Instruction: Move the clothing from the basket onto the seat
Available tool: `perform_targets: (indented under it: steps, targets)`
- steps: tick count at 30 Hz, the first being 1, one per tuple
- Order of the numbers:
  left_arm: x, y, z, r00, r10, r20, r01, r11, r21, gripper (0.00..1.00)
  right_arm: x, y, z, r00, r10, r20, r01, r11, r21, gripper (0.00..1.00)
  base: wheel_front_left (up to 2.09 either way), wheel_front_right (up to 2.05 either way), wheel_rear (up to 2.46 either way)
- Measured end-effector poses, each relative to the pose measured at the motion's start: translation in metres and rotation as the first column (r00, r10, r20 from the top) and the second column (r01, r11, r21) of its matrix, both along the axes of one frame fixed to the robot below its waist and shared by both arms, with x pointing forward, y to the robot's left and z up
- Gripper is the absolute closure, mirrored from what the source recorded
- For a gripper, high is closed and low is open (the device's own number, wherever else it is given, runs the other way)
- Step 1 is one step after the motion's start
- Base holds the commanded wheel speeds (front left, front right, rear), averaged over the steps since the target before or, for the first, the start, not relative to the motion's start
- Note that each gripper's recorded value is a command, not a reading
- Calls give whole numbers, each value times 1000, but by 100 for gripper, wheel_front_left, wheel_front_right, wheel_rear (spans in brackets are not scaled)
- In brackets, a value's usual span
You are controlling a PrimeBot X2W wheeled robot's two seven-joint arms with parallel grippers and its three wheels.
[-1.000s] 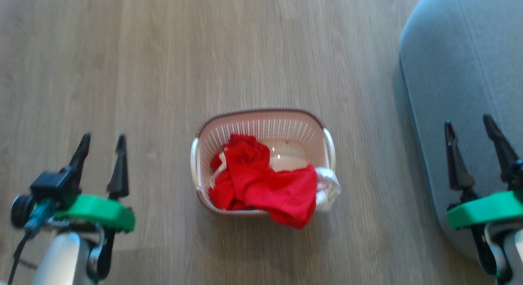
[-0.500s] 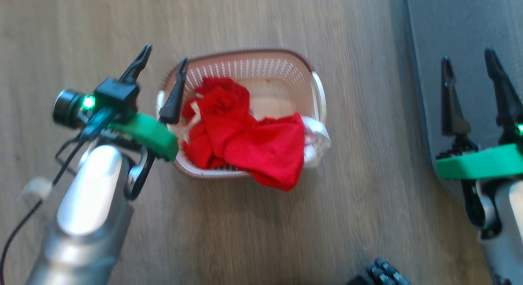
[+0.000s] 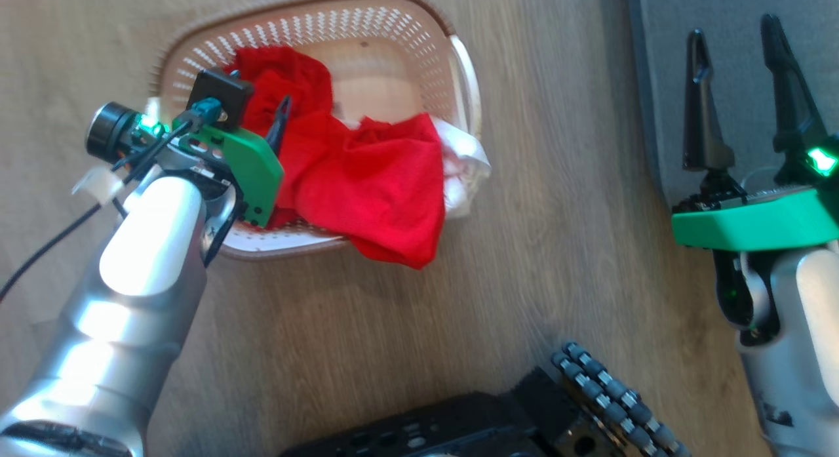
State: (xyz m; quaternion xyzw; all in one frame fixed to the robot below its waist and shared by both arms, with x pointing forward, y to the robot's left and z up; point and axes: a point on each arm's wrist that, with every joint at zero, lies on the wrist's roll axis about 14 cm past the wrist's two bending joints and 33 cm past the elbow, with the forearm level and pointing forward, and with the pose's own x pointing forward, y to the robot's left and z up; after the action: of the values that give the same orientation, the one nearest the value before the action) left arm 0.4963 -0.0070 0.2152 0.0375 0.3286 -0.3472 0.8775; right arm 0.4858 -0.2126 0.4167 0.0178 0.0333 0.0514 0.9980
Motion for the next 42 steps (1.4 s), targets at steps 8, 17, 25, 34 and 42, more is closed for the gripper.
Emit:
perform_targets:
  steps: [8,17,25,34,42]
  targets:
    - [-19,-17,-53,985,-81,-155,99,989,110,0,1,-6,-17,999,-25,-39,25,1000,-12,0,0,0,0]
    - [-4,-21,-72,978,-79,-195,118,972,202,0,1,-8,-27,997,-35,-62,35,999,-12,0,0,0,0]
    - [-7,-26,-95,962,-88,-260,150,962,228,0,4,-10,-38,995,-48,-82,47,999,-11,0,0,0,0]
    - [4,-26,-107,959,-84,-271,156,954,257,0,0,-13,-46,992,-65,-106,64,998,-18,0,0,0,0]
    - [-2,-21,-118,948,-96,-303,192,933,305,0,0,-14,-49,991,-71,-112,70,997,-17,0,0,0,0]
